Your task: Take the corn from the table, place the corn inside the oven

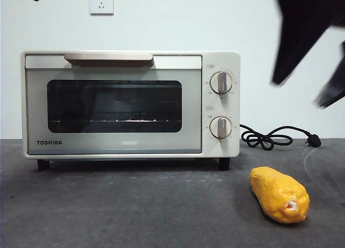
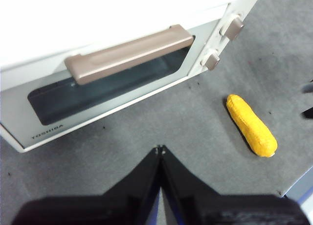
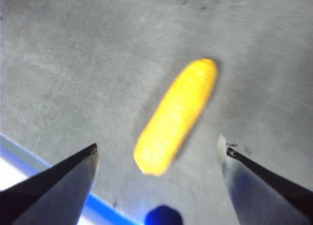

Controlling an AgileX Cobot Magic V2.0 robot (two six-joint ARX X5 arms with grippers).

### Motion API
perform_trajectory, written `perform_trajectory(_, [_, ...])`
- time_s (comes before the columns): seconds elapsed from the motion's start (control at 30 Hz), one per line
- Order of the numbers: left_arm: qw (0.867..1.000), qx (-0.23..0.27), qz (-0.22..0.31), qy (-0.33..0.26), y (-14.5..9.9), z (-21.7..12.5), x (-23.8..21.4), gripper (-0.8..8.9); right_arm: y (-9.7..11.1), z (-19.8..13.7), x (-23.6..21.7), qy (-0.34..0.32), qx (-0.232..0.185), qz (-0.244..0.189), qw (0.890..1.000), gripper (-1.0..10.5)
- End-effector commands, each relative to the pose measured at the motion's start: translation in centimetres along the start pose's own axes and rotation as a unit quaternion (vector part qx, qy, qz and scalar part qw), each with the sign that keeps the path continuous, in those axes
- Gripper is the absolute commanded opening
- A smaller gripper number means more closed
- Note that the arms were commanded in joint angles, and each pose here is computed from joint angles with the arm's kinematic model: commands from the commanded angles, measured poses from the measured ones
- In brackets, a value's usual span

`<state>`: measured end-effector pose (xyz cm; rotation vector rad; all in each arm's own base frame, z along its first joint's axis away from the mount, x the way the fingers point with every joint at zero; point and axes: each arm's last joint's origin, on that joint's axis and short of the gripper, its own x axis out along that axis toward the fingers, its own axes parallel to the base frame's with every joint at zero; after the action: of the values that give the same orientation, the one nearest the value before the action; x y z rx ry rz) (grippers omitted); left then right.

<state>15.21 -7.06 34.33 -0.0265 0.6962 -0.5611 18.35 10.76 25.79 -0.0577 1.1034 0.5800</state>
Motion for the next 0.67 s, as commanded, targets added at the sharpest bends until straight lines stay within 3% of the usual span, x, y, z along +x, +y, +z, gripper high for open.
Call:
perform_trajectory(0.03, [1.0, -0.009, 0.0, -0.004, -0.1, 0.1, 0.0, -0.06, 0.3, 0.6, 1.9, 0.017, 0.004, -0.004, 1.0, 4.1])
perform_trajectory(0.43, [1.0, -0.014, 0.0, -0.003, -0.1, 0.1, 0.0, -0.06, -0.4, 1.2, 8.3, 0.09, 0.015, -0.051, 0.994, 4.1])
perform_trajectory(0.67, [1.0, -0.013, 0.0, -0.006, -0.1, 0.2, 0.0, -0.06, -0.7, 1.2, 9.8, 0.105, 0.017, -0.051, 0.993, 4.1])
